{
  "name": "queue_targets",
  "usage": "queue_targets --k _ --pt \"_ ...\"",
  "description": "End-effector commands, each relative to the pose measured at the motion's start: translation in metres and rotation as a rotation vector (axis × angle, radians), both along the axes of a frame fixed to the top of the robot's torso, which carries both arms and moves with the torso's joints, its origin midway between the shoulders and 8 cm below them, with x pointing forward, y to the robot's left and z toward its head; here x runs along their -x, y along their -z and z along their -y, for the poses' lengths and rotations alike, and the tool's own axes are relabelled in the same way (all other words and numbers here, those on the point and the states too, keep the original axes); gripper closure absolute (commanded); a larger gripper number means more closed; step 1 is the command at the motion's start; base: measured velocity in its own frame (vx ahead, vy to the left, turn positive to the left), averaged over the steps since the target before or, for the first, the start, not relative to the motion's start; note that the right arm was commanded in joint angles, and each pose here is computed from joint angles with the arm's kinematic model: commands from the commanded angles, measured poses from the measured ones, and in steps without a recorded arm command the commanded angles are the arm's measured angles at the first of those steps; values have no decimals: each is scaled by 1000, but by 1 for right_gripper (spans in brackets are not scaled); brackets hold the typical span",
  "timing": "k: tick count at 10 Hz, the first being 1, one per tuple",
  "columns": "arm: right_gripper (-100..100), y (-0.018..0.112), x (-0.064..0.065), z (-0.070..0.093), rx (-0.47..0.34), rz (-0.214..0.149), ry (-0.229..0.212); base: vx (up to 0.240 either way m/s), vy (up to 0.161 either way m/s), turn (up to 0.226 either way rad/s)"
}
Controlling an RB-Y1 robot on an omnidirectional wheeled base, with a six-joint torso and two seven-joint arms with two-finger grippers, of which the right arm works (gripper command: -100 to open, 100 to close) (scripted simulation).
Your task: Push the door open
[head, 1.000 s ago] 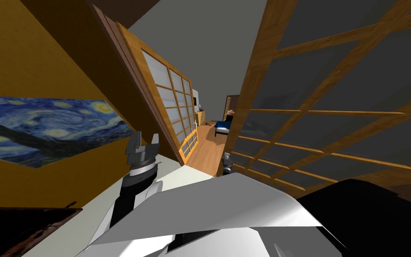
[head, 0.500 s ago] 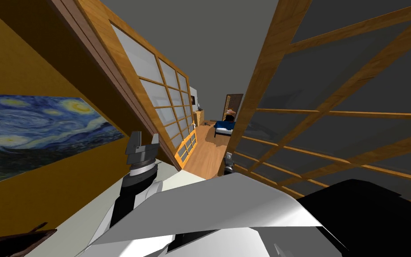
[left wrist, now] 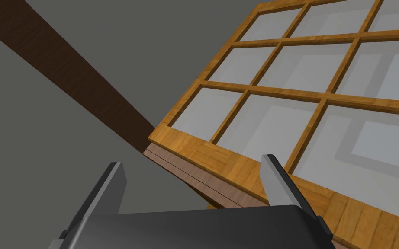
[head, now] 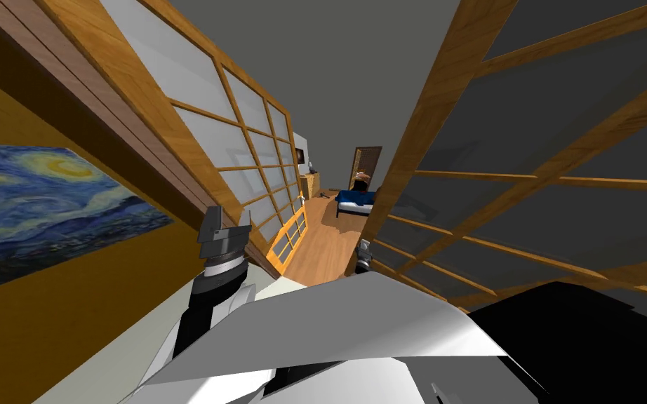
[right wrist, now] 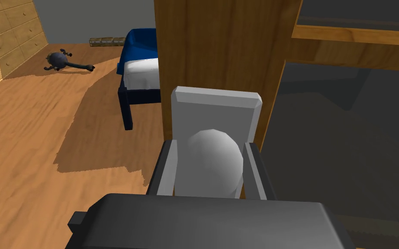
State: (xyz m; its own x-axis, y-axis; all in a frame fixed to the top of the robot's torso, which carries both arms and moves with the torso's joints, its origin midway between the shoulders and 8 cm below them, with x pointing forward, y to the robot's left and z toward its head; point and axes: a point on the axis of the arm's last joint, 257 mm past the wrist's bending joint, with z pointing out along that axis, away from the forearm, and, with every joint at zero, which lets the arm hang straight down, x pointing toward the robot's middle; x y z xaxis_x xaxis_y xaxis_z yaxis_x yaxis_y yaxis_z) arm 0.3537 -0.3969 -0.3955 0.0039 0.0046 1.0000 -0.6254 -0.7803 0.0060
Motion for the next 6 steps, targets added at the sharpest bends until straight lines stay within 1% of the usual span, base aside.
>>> queue_targets --k 1,6 --pt "100 0 12 22 15 3 55 189 -39 -79" --pt "100 1 26 47 5 4 144 209 -41 -64"
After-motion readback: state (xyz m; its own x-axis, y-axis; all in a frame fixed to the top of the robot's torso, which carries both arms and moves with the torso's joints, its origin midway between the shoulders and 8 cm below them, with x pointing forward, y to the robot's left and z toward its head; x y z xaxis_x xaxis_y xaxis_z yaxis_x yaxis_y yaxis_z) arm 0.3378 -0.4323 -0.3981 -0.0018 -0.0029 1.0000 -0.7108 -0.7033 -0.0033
